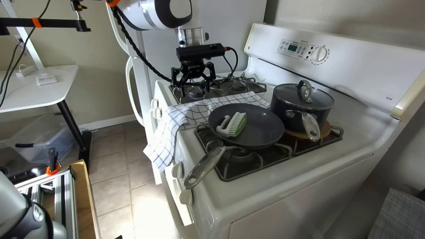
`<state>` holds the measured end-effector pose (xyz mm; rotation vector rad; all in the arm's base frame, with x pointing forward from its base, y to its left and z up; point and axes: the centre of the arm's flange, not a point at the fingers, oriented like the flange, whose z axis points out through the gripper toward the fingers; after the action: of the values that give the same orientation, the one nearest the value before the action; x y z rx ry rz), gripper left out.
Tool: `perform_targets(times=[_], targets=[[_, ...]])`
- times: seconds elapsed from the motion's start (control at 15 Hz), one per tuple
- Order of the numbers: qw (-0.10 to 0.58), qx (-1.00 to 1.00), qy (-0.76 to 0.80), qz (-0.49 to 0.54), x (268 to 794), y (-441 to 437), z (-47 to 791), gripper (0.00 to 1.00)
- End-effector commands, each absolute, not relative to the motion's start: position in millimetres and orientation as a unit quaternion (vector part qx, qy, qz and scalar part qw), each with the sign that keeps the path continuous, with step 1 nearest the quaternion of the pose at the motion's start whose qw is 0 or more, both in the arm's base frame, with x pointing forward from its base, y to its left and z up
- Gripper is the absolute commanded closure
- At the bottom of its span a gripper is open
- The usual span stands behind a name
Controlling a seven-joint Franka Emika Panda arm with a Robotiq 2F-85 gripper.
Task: Put the towel on the left side of the stove.
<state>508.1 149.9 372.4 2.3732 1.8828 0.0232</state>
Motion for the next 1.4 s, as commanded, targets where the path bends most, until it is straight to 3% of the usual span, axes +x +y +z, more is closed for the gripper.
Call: perform_targets(times=[0.0,0.33,0.93,1.33], targets=[[0.079,0.789,0.610,-0.013,528,160,354,0.00],[0.060,0.813,0.578,-0.019,536,155,338,0.00],[-0.034,0.774,0.628,0.067,535,115,332,0.00],[-0.031,0.770,0.636,0.045,528,99,319,0.00]])
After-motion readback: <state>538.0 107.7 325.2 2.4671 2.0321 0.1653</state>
